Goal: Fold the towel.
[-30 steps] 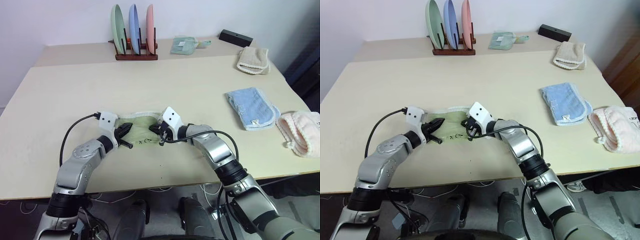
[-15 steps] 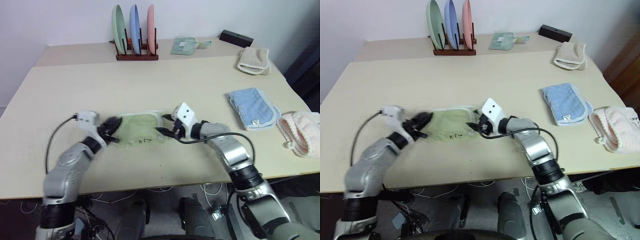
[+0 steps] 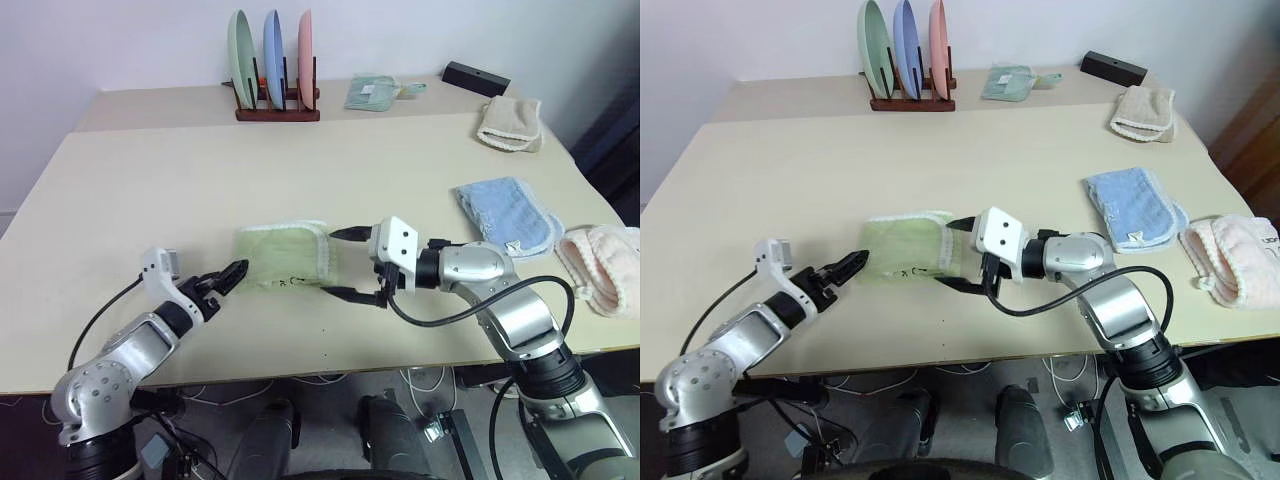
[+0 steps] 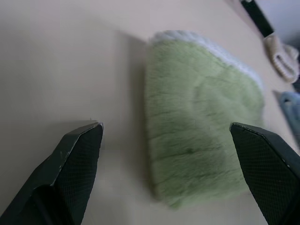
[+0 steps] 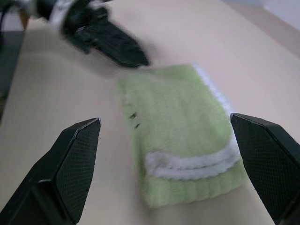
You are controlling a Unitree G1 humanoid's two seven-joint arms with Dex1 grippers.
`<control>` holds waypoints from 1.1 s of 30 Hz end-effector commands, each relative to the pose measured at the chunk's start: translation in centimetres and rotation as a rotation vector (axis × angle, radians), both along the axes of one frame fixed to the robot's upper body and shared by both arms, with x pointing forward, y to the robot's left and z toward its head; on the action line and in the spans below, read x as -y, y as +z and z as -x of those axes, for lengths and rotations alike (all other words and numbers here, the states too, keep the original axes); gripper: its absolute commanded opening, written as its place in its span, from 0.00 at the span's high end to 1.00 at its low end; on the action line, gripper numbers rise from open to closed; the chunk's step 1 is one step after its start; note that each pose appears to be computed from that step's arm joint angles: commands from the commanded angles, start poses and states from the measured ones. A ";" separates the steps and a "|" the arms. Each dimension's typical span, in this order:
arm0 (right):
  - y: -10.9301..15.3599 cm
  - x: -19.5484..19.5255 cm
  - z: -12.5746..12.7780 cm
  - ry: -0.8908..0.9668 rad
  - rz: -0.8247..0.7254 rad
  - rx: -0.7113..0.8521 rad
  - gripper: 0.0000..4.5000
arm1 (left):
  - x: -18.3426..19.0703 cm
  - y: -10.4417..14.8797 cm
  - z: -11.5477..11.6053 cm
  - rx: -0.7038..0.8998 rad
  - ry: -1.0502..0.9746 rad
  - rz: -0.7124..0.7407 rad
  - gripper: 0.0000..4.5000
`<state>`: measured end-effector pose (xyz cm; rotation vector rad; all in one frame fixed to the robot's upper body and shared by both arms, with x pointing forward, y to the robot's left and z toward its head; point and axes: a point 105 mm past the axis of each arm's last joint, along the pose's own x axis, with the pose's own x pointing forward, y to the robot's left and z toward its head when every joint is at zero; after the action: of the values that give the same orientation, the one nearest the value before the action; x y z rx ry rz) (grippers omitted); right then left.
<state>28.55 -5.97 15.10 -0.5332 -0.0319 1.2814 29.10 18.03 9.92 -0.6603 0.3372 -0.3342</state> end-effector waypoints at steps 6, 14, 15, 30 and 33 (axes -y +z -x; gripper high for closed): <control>0.9 -0.4 0.3 0.007 0.001 0.095 0.00 | 5.8 -0.8 -0.6 -0.071 -0.138 0.129 0.13; 0.9 -0.3 0.6 -0.019 0.005 0.113 0.00 | 6.4 -0.1 -0.5 -0.048 -0.133 0.147 0.94; 0.9 -0.3 0.6 -0.018 0.003 0.114 0.00 | 6.3 -0.1 -0.5 -0.046 -0.129 0.138 0.98; 1.3 -0.1 0.1 -0.027 0.008 0.143 0.00 | -16.6 7.3 -1.2 0.274 0.908 0.113 0.98; 1.2 -0.1 0.2 -0.026 0.008 0.140 0.00 | -19.1 6.1 0.4 0.257 1.032 0.111 0.98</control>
<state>28.68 -6.18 15.24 -0.6152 -0.0803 1.2096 29.53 36.03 15.56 -0.8194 -0.2402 0.5034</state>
